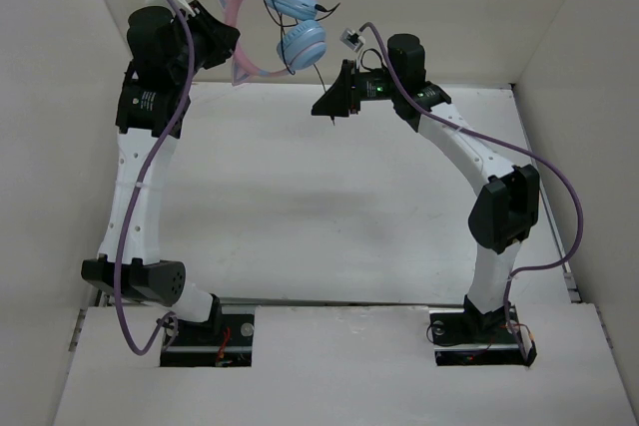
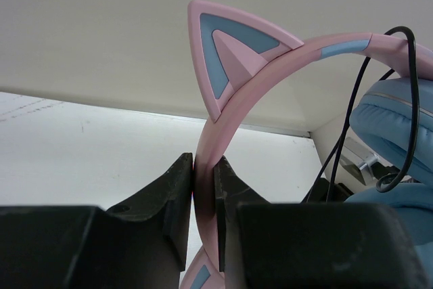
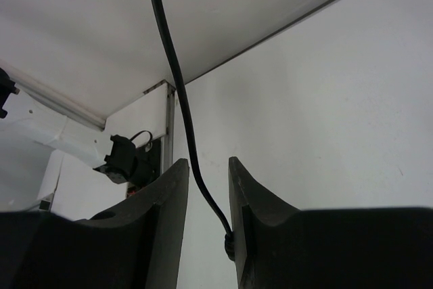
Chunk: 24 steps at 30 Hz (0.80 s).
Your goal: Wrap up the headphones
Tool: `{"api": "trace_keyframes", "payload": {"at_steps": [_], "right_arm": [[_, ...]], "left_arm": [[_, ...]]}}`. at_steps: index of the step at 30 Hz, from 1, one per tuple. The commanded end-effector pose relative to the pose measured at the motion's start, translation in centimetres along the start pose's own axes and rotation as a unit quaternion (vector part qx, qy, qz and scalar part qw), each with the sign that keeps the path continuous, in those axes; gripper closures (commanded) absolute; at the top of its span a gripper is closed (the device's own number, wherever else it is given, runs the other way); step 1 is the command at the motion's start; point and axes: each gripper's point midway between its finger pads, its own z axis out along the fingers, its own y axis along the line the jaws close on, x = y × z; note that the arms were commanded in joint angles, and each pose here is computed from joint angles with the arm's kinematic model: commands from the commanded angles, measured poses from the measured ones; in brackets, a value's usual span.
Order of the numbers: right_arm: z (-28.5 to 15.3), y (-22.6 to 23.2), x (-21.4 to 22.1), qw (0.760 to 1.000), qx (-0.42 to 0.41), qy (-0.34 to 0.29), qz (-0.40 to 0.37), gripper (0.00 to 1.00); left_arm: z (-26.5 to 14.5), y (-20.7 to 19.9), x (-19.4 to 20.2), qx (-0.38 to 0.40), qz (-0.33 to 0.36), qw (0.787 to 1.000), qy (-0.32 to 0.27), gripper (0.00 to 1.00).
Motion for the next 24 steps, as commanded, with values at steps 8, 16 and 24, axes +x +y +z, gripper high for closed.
{"api": "trace_keyframes", "payload": {"at_steps": [8,16,24], "right_arm": [[-0.3,1.8,-1.8,0.999,0.003,-0.021,-0.037,0.67],[-0.4,1.3,-1.4,0.999,0.020,-0.016,-0.044,0.68],[-0.4,0.9,-1.2,0.995,0.060,-0.005,-0.083,0.94]], "left_arm": [[-3.6,-3.9,-5.9,0.062,-0.011,0.993,-0.097,1.00],[-3.4,-3.4,-5.8,0.057,-0.011,0.994,-0.097,1.00],[-1.8,-1.8,-4.0,0.035,-0.012,0.996,-0.084,1.00]]}}
